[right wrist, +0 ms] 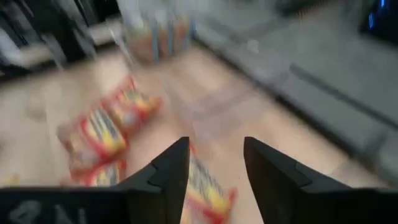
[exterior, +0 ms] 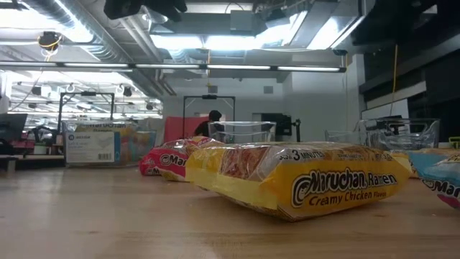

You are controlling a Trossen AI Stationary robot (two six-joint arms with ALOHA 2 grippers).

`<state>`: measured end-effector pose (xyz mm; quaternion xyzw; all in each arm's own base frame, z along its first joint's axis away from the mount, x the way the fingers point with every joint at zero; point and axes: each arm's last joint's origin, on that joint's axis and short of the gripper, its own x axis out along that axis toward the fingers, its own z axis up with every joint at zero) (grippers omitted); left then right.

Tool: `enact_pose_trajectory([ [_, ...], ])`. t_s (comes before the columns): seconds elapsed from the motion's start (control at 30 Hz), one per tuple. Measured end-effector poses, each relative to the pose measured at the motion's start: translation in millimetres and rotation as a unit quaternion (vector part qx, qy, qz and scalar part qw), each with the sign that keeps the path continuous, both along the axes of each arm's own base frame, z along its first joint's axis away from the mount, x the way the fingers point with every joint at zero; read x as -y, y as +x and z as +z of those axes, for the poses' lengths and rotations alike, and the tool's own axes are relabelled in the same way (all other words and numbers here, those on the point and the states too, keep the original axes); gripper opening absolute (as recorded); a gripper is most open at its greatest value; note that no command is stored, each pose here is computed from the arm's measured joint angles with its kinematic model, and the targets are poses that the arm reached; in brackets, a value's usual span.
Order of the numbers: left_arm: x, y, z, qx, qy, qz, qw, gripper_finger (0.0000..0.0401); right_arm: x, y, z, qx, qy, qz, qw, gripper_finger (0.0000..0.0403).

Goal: Sort Maruchan noodles
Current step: Put the yellow noodle pack in the right transparent basket

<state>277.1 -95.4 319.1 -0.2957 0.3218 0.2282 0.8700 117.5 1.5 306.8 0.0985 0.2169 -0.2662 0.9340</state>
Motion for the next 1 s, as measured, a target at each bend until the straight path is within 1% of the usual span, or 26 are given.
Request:
enact_pose_trajectory([
  [0.13, -1, -2, -2, -0.016, 0.006, 0.0, 1.0, 0.0065, 4, 25, 8, -0.074, 0.058, 0.007, 0.996, 0.0156],
  [0.23, -1, -4, -3, -0.026, 0.01, 0.0, 1.0, 0.0065, 14, 43, 10, -0.151, 0.097, 0.019, 0.984, 0.0156],
  [0.3, -2, -4, -3, -0.027, 0.01, -0.001, 1.0, 0.0065, 22, 52, 1, -0.224, 0.118, 0.026, 0.967, 0.0156],
  [0.37, -1, -4, -4, -0.03, 0.011, -0.001, 0.999, 0.0065, 28, 55, -13, -0.298, 0.147, 0.033, 0.943, 0.0156],
  [0.5, -2, -5, -4, -0.032, 0.012, -0.001, 0.999, 0.0065, 28, 54, -47, -0.39, 0.215, 0.07, 0.893, 0.0156],
  [0.53, -2, -5, -4, -0.032, 0.012, -0.001, 0.999, 0.0065, 27, 52, -55, -0.4, 0.228, 0.082, 0.884, 0.0156],
  [0.6, -2, -5, -4, -0.033, 0.012, -0.001, 0.999, 0.0065, 25, 50, -67, -0.408, 0.25, 0.096, 0.873, 0.0156],
  [0.67, -2, -5, -4, -0.033, 0.012, -0.001, 0.999, 0.0065, 23, 48, -79, -0.411, 0.271, 0.103, 0.864, 0.0156],
  [0.73, -2, -5, -4, -0.034, 0.013, -0.002, 0.999, 0.0065, 22, 46, -87, -0.41, 0.289, 0.098, 0.86, 0.0156],
  [0.83, -2, -5, -4, -0.036, 0.014, -0.002, 0.999, 0.0065, 21, 41, -99, -0.419, 0.311, 0.063, 0.851, 0.0156],
  [0.9, -2, -5, -4, -0.036, 0.015, -0.003, 0.999, 0.0065, 21, 39, -103, -0.418, 0.322, 0.031, 0.849, 0.0156],
  [1.0, -2, -5, -4, -0.038, 0.021, -0.01, 0.999, 0.0065, 21, 35, -110, -0.418, 0.345, -0.02, 0.84, 0.0156],
])
